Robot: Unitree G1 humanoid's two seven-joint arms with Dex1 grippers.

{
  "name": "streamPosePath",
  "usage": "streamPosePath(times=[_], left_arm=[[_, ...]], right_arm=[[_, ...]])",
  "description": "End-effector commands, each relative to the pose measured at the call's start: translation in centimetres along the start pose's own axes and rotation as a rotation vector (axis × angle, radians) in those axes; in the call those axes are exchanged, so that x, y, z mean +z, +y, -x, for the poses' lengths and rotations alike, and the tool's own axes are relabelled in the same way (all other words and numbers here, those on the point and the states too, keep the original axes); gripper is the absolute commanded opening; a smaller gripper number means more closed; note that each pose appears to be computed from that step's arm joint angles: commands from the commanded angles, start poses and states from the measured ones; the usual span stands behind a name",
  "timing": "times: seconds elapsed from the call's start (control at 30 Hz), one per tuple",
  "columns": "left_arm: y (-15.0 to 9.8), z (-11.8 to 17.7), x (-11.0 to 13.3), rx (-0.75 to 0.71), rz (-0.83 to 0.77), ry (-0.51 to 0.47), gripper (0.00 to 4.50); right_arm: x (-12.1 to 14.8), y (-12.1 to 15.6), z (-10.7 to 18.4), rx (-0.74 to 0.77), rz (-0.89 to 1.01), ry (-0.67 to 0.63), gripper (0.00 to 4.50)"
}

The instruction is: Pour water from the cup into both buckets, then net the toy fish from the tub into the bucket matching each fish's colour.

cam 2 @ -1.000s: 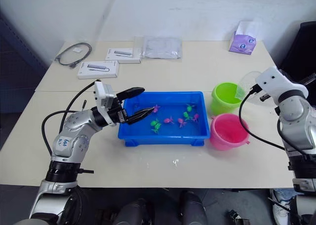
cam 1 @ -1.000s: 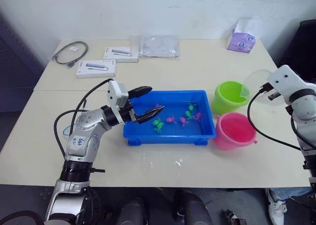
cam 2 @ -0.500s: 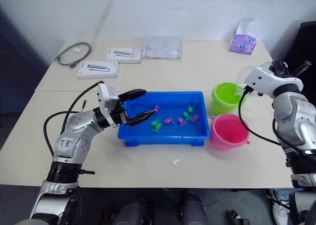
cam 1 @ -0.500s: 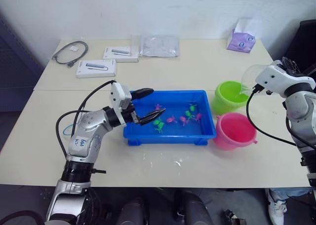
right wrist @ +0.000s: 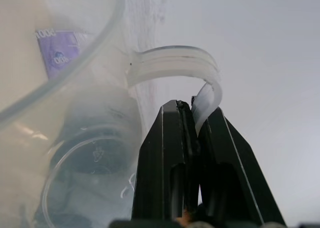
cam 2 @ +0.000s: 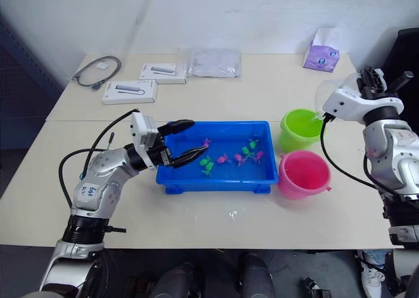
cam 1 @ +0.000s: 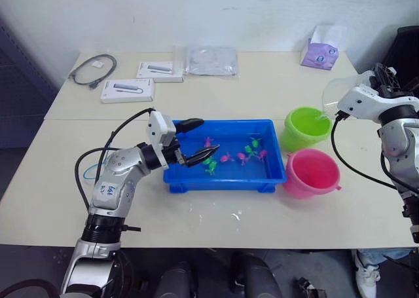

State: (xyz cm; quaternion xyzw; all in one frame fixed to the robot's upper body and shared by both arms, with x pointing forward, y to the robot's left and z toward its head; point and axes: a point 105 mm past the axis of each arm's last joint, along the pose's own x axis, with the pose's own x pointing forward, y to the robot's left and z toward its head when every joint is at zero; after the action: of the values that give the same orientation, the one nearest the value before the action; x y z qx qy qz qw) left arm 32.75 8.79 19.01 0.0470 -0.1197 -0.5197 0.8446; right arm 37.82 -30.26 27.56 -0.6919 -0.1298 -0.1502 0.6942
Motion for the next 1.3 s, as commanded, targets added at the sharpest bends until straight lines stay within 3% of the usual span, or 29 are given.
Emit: streamPosePath(times=[0.03,0.27,0.47,0.6,0.77,0.93,1.1,1.3], left_arm=[[-0.2,0.2,1.2,0.004,-0.057,-0.030,4.50],[-0.3,0.2,1.3,0.002,-0.062,-0.031,4.50],[-0.3,0.2,1.3,-0.005,-0.061,-0.029,4.50],[-0.4,0.1,1.4,-0.025,-0.055,-0.032,4.50],[-1.0,0.2,3.3,-0.090,-0.025,-0.120,4.50],[-2.7,1.0,4.0,-0.228,-0.012,-0.063,4.50],[-3.8,2.6,2.9,-0.310,0.040,0.025,4.50],[-4.2,3.3,2.0,-0.318,0.068,0.060,4.50]], right_arm=[[-0.2,-2.5,-0.6,-0.081,0.043,-0.010,0.03],[-0.3,-1.7,-0.4,-0.074,0.053,-0.019,0.03],[-0.4,-1.8,0.2,-0.074,-0.074,-0.018,0.03],[-2.4,-1.7,0.8,-0.086,-0.415,0.108,0.03],[-5.7,-0.5,2.5,-0.094,-0.978,0.302,0.03],[-9.0,1.1,6.1,-0.165,-1.404,0.488,0.03],[-10.7,5.1,10.0,-0.190,-1.529,0.679,0.03],[-10.8,8.8,11.5,-0.179,-1.496,0.708,0.03]])
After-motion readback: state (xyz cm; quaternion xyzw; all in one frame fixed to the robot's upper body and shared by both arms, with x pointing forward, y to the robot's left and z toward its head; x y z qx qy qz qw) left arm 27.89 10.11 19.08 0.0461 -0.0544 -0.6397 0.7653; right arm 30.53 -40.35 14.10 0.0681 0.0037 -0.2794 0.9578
